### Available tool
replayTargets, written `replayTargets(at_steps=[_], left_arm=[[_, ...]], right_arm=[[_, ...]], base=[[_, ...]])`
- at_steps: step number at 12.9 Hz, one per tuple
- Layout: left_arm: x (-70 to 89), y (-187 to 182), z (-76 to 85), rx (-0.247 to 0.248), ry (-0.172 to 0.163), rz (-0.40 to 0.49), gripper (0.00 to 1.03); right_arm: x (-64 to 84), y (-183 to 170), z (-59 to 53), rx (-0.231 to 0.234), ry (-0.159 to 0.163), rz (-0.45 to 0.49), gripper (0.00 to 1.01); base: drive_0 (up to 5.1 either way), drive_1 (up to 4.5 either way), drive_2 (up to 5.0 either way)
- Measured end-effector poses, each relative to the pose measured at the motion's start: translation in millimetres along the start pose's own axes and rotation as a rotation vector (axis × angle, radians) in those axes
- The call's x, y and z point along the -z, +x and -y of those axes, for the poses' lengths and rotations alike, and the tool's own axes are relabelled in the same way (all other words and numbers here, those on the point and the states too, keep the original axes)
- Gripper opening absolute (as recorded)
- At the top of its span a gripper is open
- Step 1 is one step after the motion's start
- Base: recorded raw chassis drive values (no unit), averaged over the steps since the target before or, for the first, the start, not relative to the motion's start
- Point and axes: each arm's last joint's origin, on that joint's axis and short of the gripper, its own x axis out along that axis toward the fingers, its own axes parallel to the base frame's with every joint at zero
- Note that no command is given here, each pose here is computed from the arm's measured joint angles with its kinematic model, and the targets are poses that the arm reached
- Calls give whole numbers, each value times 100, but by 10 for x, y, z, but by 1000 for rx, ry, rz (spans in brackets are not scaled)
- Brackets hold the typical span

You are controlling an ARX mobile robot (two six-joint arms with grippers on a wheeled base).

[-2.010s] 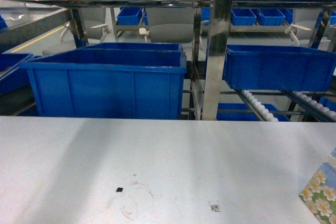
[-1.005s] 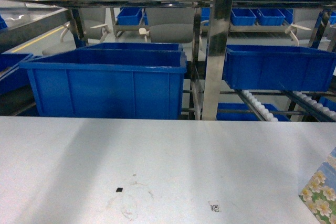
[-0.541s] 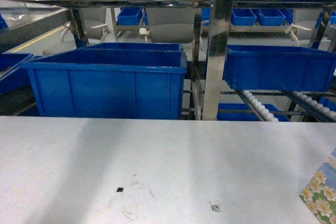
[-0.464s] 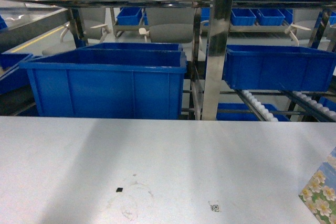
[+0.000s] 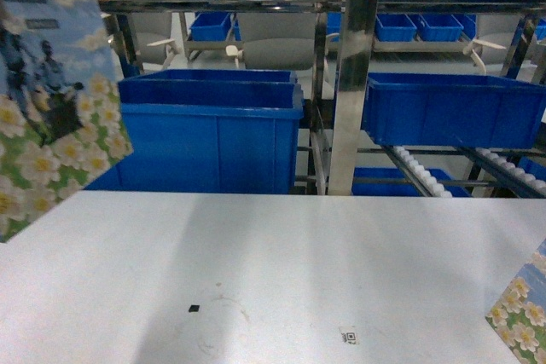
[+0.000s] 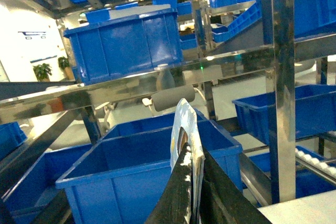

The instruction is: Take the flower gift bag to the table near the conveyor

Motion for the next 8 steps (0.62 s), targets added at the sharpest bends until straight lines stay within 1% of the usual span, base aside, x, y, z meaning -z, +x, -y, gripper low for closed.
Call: replayTargets(at_steps=[1,3,5,6,8], left_arm=[[55,64,67,6,1,-5,2],[189,154,148,6,7,-29,2],[317,233,237,9,4,-56,2],[362,260,273,11,-9,-58,2],[485,283,340,25,-23,-84,2]], right_arm=[[0,0,0,0,0,0,98],[0,0,0,0,0,0,98],[0,0,0,0,0,0,98],[0,0,0,0,0,0,98],[0,0,0,0,0,0,98]], base=[[0,0,0],[0,0,0],[0,0,0],[0,0,0],[0,0,0]])
